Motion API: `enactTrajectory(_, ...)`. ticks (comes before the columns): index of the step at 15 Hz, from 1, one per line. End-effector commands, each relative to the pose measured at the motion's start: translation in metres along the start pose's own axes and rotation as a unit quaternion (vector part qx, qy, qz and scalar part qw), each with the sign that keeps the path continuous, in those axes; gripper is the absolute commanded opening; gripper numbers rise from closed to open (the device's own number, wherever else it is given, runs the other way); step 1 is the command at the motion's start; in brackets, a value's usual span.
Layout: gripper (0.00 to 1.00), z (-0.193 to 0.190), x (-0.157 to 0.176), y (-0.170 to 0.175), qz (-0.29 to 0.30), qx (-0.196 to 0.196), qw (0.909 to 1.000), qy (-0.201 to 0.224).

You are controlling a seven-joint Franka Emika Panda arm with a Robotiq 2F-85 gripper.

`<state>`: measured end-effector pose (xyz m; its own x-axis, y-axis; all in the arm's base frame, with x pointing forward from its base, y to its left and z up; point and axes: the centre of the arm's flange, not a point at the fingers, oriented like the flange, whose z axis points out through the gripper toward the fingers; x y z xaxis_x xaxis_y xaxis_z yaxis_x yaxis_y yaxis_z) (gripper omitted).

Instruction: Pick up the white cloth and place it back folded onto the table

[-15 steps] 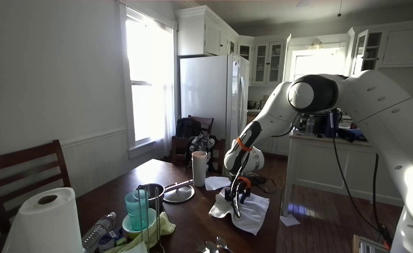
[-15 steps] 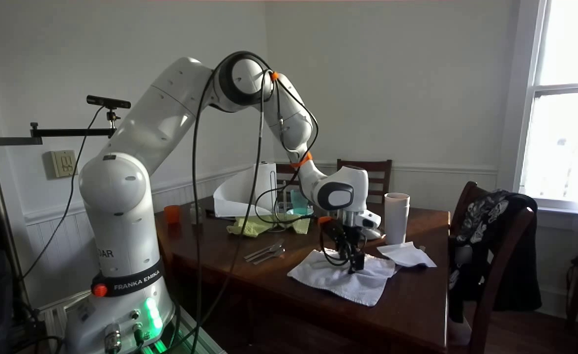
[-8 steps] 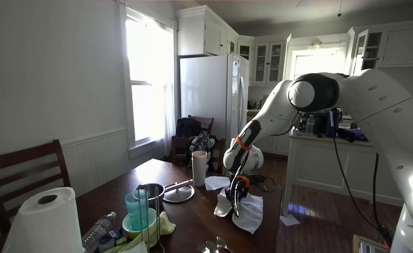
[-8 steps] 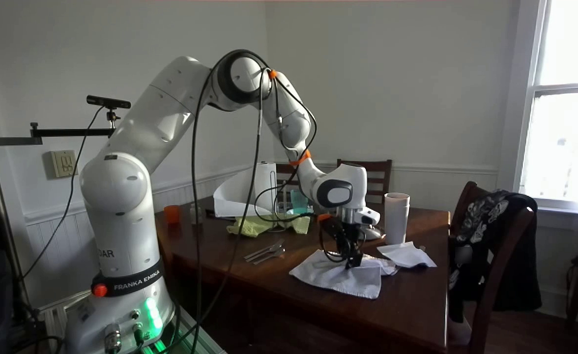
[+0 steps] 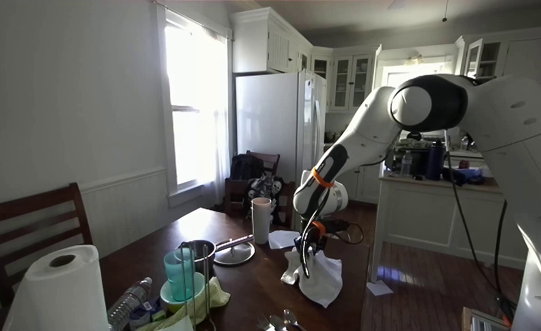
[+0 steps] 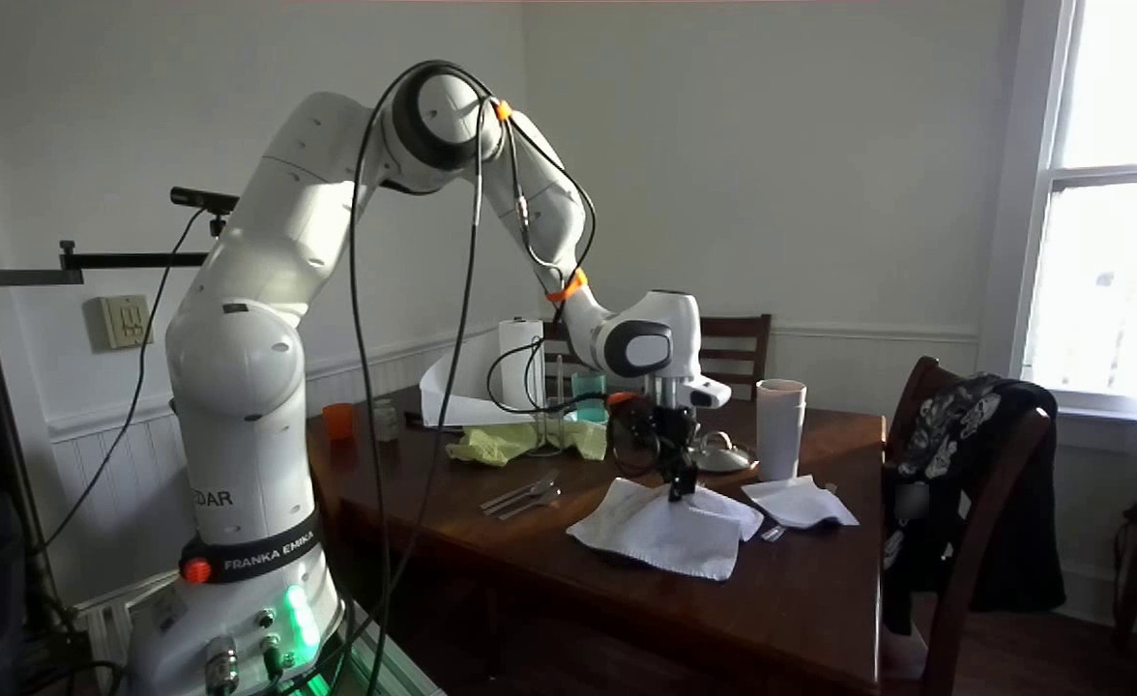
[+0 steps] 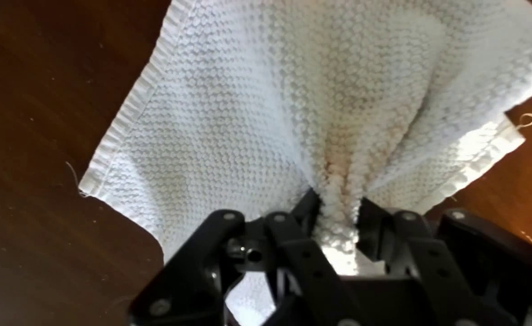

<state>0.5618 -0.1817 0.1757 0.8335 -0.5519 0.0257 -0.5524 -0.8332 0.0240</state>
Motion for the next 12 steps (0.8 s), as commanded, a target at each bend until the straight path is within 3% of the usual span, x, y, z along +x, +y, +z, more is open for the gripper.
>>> enactTrajectory(1,0.03,-0.042,-0.040,-0.004,-0.004,-0.011,0.9998,-0.015)
enactTrajectory(6,0.03,-0.081,-0.083,-0.026,-0.095,0.028,0.9933,-0.060)
enactTrajectory(9,0.03,-0.105,-0.096,-0.035,-0.142,0.070,0.9799,-0.121)
enactTrajectory(12,0.03,-0.107,-0.078,-0.028,-0.141,0.114,0.9639,-0.195)
